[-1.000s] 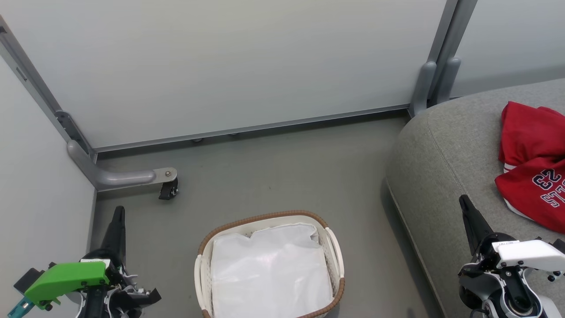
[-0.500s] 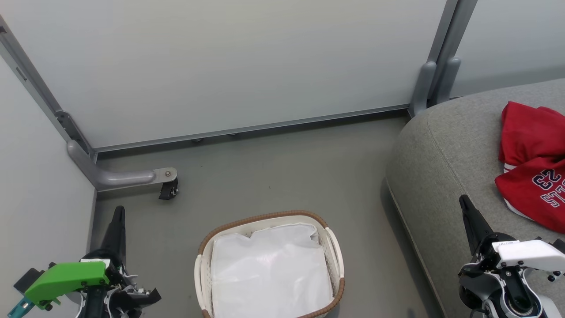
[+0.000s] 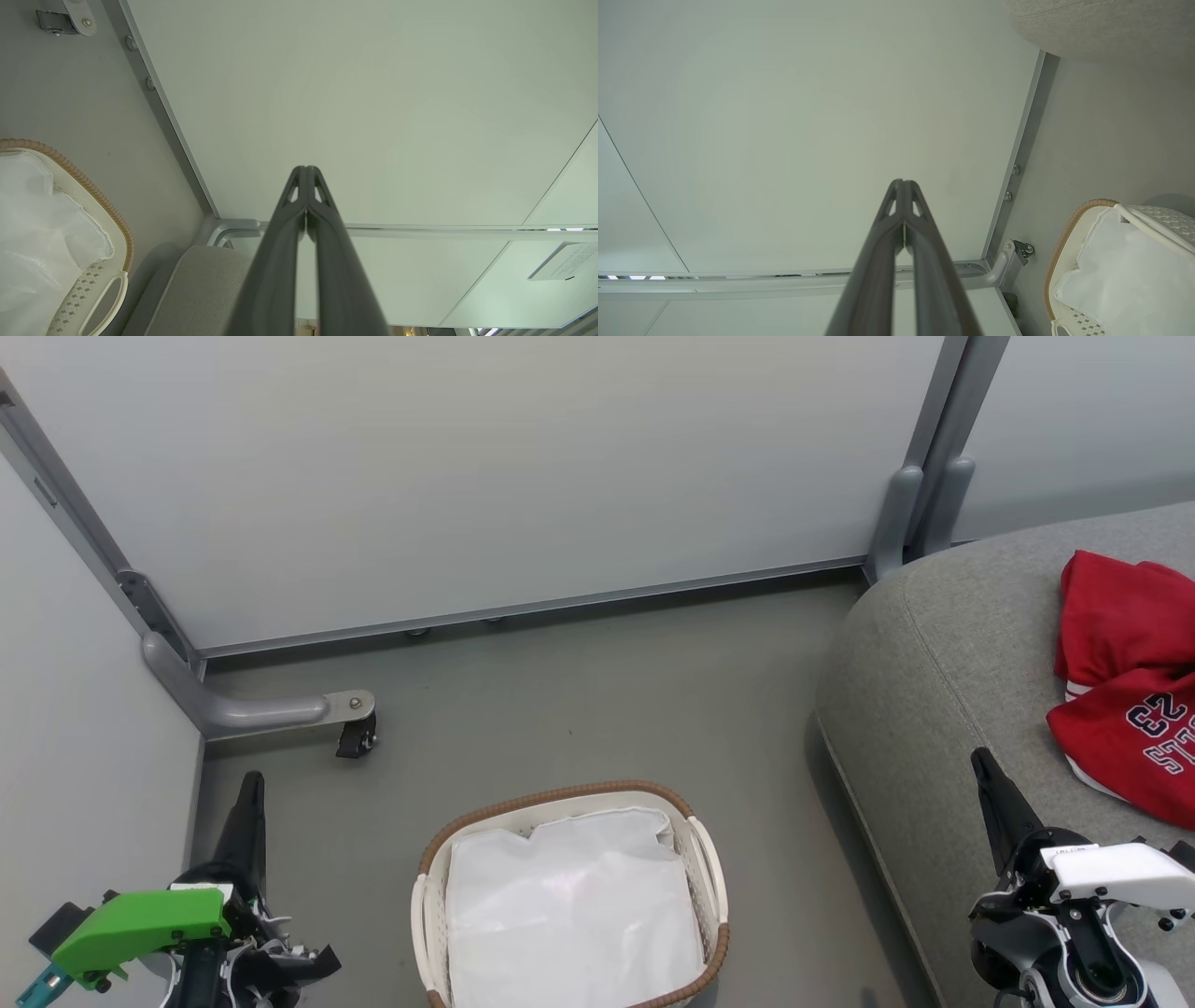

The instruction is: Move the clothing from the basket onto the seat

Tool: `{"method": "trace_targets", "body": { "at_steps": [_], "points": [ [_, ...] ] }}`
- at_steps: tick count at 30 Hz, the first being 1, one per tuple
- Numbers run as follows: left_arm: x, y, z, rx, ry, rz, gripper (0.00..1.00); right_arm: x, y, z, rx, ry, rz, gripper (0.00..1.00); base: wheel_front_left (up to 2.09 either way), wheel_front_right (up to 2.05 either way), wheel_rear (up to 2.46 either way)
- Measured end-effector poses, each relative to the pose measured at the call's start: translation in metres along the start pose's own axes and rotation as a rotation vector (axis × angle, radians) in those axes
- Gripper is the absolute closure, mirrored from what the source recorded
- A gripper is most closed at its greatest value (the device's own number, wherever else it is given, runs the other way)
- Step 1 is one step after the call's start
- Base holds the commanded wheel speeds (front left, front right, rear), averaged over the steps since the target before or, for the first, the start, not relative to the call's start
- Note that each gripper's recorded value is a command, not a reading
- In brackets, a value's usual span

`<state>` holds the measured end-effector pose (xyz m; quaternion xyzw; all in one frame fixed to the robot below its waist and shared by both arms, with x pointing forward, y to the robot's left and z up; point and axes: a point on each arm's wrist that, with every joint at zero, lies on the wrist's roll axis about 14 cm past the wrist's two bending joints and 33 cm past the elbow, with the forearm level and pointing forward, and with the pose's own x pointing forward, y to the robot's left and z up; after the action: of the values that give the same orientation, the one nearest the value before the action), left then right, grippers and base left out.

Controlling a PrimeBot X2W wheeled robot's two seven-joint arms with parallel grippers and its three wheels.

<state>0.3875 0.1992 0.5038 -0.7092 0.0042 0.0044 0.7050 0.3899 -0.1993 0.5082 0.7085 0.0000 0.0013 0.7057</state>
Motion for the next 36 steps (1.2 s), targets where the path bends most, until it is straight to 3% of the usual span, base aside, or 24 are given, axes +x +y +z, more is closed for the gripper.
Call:
{"method": "trace_targets", "body": {
  "at_steps": [36],
  "points": [
    [0.0, 0.0, 0.0, 0.0, 0.0, 0.0, 1.0, 0.0, 0.0, 0.0, 0.0, 0.0, 0.0, 1.0, 0.0, 0.0, 0.0]
  ]
}}
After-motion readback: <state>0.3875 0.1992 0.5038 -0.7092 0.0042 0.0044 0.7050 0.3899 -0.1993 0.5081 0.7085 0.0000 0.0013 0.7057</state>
